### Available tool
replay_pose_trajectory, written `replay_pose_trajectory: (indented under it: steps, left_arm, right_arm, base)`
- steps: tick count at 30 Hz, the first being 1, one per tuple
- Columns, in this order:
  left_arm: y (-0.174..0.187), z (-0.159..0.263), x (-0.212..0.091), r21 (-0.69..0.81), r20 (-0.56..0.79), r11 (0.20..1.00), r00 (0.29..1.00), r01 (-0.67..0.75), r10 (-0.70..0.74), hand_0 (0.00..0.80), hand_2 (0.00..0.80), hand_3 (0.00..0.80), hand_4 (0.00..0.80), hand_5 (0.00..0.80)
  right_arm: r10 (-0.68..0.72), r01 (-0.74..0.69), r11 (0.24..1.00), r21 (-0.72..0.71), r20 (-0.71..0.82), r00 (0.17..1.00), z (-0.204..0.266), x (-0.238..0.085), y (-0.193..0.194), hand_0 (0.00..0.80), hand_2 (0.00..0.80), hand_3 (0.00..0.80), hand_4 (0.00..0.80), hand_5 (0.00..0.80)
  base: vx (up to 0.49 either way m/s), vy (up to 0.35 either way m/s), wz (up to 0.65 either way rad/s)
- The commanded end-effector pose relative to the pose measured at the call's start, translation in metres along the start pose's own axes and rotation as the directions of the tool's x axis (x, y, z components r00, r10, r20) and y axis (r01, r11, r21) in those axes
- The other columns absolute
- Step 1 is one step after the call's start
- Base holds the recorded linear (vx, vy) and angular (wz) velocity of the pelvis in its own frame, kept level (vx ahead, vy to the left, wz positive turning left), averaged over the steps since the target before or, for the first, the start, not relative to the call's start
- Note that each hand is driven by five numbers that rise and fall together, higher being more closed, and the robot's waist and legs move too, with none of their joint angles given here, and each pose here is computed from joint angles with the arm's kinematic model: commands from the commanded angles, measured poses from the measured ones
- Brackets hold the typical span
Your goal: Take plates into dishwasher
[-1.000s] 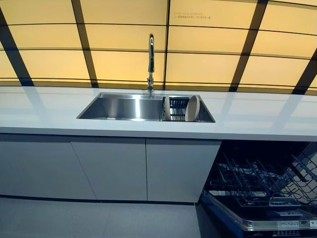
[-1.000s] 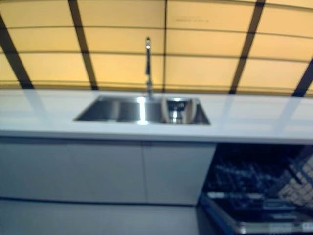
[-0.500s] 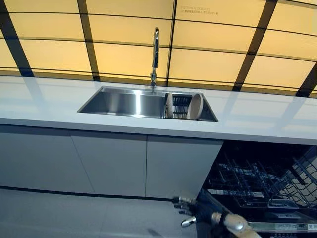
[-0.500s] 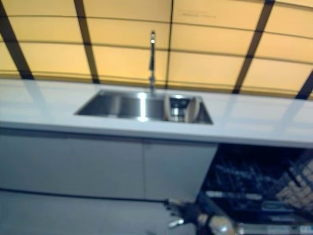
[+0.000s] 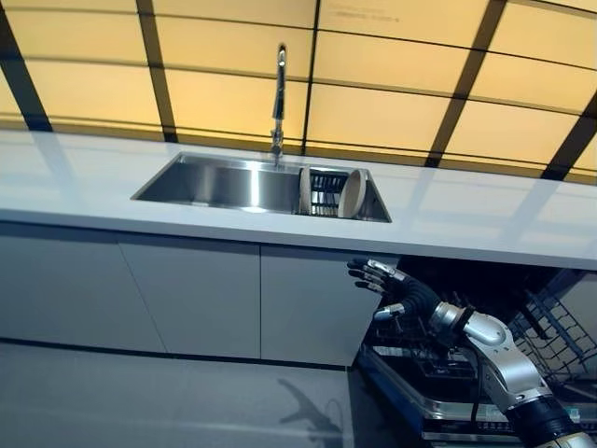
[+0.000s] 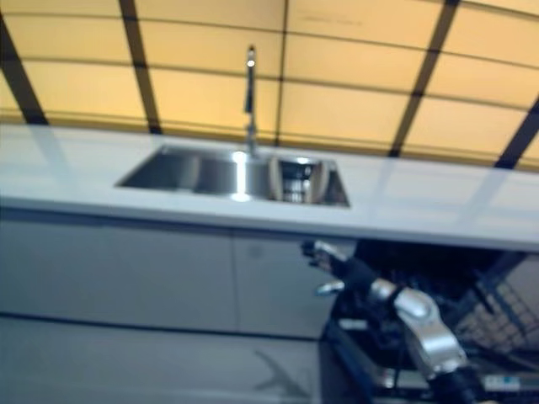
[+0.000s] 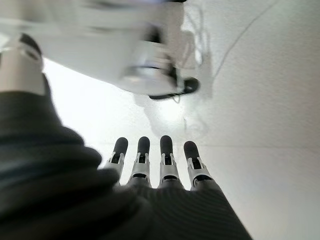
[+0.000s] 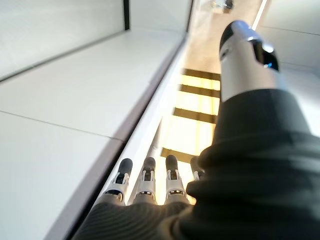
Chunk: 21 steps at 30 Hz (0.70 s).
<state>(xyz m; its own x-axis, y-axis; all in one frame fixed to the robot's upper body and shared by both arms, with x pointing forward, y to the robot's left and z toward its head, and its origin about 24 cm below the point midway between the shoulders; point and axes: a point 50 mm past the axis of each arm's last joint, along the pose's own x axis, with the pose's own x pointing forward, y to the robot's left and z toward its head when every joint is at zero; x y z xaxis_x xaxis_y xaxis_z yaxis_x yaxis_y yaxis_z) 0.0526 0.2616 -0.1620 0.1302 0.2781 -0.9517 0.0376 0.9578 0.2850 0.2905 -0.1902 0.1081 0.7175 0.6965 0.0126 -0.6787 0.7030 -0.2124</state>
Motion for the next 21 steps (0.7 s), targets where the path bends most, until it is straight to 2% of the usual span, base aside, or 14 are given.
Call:
replay_pose_trajectory:
  steps: [1,5,10,14,21]
  left_arm:
    - [-0.001,0.005,0.000,0.032,0.009,0.999,1.000,-0.007,0.007,0.000,0.000,0.000,0.000,0.000]
    - [-0.005,-0.013,0.000,-0.035,-0.019,0.999,1.000,0.002,-0.002,0.000,0.000,0.000,0.000,0.000]
    - [0.001,-0.015,0.000,-0.053,-0.030,0.999,1.000,-0.003,0.001,0.000,0.000,0.000,0.000,0.000]
    - [0.011,-0.012,0.000,-0.060,-0.042,0.998,0.999,-0.034,0.031,0.000,0.000,0.000,0.000,0.000]
    - [0.022,-0.006,-0.001,0.010,-0.036,0.997,0.997,-0.072,0.073,0.000,0.000,0.000,0.000,0.000]
  right_arm:
    - [-0.020,0.026,0.998,-0.060,0.102,0.995,0.029,0.006,-0.010,0.000,0.000,0.000,0.000,0.000]
    - [0.048,-0.043,0.998,-0.046,0.099,0.994,0.035,0.008,-0.009,0.000,0.000,0.000,0.000,0.000]
    - [0.068,-0.064,0.997,-0.047,0.097,0.993,0.031,0.007,-0.005,0.000,0.000,0.000,0.000,0.000]
    - [0.037,-0.036,0.999,-0.013,0.119,0.992,0.025,0.000,-0.004,0.000,0.000,0.000,0.000,0.000]
    - [-0.014,0.014,1.000,-0.001,0.152,0.988,0.025,-0.010,-0.004,0.000,0.000,0.000,0.000,0.000]
  base:
    - [0.387,0.078,-0.63]
    - [0.466,0.138,-0.29]
    - [0.335,0.143,-0.21]
    - [0.264,0.120,-0.54]
    - [0.224,0.114,-0.08]
